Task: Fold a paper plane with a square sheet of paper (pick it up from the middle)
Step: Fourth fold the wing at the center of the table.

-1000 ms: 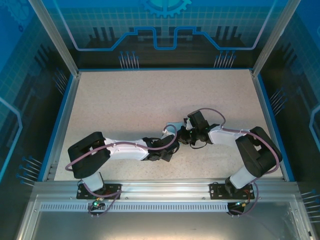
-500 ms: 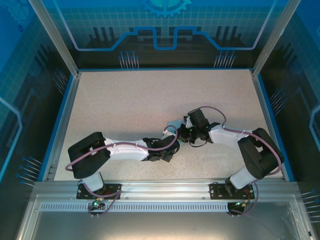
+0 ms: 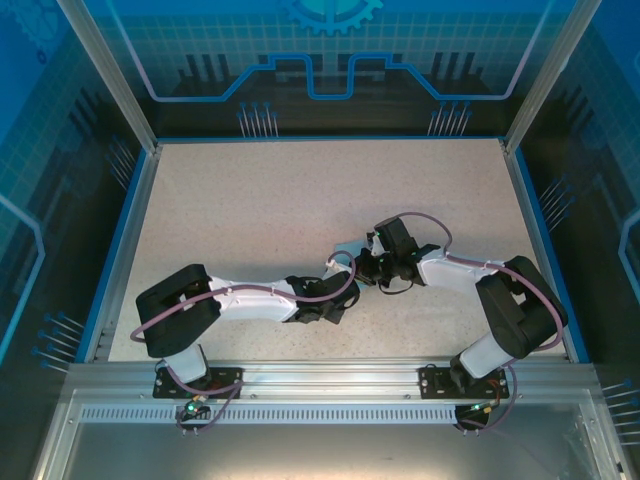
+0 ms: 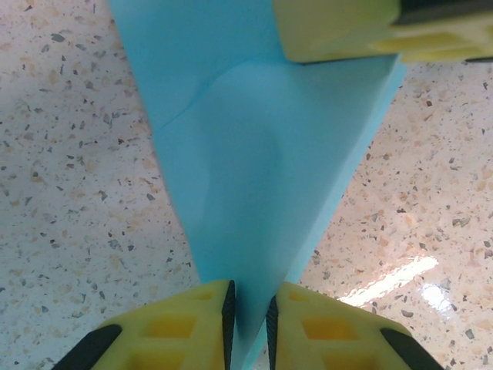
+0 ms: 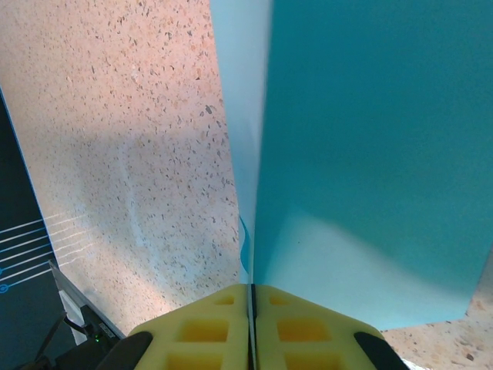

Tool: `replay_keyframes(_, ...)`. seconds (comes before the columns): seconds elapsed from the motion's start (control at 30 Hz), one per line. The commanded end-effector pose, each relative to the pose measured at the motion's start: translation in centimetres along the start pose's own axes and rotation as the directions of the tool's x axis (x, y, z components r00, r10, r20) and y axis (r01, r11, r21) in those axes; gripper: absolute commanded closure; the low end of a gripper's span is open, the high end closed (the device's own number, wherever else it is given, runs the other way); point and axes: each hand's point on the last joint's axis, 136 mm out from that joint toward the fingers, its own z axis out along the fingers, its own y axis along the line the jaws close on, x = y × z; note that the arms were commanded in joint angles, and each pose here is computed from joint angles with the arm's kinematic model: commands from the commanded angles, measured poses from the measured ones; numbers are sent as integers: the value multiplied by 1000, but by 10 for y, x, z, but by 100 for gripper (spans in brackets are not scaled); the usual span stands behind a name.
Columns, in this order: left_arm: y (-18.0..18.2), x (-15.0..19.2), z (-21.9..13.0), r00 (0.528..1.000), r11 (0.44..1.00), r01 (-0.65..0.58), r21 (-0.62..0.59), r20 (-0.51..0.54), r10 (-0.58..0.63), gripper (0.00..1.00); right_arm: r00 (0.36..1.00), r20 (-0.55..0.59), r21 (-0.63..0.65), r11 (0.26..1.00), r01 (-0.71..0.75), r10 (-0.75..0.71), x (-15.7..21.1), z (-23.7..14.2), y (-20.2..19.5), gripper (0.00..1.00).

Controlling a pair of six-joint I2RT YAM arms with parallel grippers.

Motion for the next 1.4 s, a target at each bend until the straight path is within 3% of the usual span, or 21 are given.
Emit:
replay_keyframes(0.0,9,0,-3,1000,998,-19,-56,5,19,79,1000,-16,-1,1000,18,-18,4,-1,10,91)
replay_keyframes(0.3,8,3,-1,1000,999,6,-43,0,-6,90,999,-26,0,999,38,-38,5,0,14,90)
replay_keyframes(0.47,8,5,0,999,999,43,-29,-1,-43,93,998,-28,5,999,52,-52,6,-1,16,84)
replay_keyframes(0.57,9,6,1,995,995,99,32,-5,-99,95,996,-15,9,996,85,-85,5,-8,19,75)
replay_keyframes(0.73,6,4,-1,982,964,191,185,-20,-190,96,989,14,17,989,146,-147,0,-27,24,51)
replay_keyframes(0.87,6,5,0,968,926,249,284,-61,-242,96,983,72,13,986,167,-167,-3,-45,22,43)
replay_keyframes(1.0,6,0,2,953,881,302,365,-86,-291,96,976,89,-39,978,203,-199,0,-53,30,48)
replay_keyframes(1.1,11,1,5,942,862,334,381,-110,-317,96,977,51,-43,976,211,-209,7,-48,29,61)
replay_keyframes(1.37,17,7,13,920,828,391,403,-145,-364,96,973,-42,-75,972,223,-227,10,-12,37,81)
